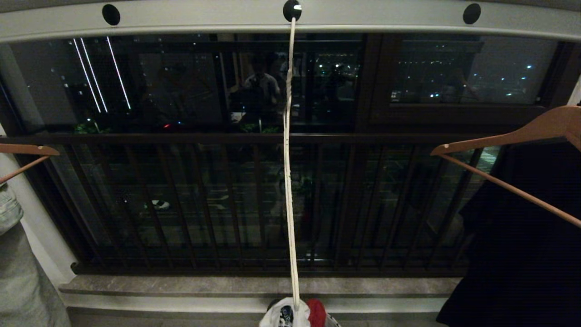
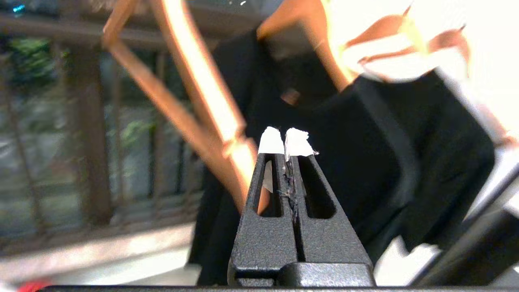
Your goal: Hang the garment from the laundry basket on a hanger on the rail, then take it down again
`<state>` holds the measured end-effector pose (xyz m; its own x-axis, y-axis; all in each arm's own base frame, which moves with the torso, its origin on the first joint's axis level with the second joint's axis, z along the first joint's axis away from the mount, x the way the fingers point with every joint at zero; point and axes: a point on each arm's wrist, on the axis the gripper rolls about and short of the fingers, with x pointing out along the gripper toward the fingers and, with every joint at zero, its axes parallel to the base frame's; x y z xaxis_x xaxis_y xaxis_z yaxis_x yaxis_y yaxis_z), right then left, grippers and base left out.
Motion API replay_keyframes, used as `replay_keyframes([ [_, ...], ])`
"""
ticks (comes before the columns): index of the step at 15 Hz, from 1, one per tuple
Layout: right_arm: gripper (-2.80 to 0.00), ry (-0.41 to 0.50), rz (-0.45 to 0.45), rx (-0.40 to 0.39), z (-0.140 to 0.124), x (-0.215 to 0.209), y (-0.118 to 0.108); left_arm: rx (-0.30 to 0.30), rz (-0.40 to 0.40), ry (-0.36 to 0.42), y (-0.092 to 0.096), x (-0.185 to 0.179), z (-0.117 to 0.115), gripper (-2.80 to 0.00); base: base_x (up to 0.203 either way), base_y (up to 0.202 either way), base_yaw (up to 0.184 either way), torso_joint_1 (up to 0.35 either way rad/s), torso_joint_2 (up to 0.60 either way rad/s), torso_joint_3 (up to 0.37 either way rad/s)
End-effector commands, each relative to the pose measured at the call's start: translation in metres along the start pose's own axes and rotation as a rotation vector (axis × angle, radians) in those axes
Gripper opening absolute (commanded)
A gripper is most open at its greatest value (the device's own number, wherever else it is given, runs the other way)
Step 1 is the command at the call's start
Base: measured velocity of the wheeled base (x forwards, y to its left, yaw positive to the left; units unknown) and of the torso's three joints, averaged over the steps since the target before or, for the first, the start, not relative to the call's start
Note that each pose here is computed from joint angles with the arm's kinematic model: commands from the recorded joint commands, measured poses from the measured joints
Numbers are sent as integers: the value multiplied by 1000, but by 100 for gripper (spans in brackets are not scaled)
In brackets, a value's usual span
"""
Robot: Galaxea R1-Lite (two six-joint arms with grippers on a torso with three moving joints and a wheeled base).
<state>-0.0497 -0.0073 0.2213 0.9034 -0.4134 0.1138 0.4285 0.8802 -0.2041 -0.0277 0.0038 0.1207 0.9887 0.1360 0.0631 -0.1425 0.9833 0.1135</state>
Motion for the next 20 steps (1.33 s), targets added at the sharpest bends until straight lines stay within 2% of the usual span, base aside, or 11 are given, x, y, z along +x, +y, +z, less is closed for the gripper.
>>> replay_keyframes([
  [1, -280, 29, 150, 1, -33, 1, 12, -4, -23, 19, -5, -1, -33, -280, 0, 0, 0, 0, 0, 0],
  [2, -280, 44, 235, 20, -48, 1, 17, -21, -59, 19, -6, -1, -34, -280, 0, 0, 0, 0, 0, 0],
  [3, -280, 71, 283, 37, -66, 0, 22, -24, -82, 19, -6, -1, -35, -280, 0, 0, 0, 0, 0, 0],
  [6, -280, 93, 395, 58, -118, -4, 36, -17, -161, 44, -10, 2, -45, -280, 0, 0, 0, 0, 0, 0],
  [7, -280, 108, 418, 63, -129, -2, 40, -15, -182, 25, -10, 2, -44, -280, 0, 0, 0, 0, 0, 0],
  [9, -280, 54, 432, 114, -137, 3, 45, -22, -183, 25, -10, 2, -44, -280, 0, 0, 0, 0, 0, 0],
  [12, -280, 53, 475, 165, -141, 4, 48, -41, -182, 28, -10, 2, -44, -280, 0, 0, 0, 0, 0, 0],
  [20, -280, 55, 473, 173, -141, 4, 48, -105, -159, 33, -10, 2, -44, -280, 0, 0, 0, 0, 0, 0],
])
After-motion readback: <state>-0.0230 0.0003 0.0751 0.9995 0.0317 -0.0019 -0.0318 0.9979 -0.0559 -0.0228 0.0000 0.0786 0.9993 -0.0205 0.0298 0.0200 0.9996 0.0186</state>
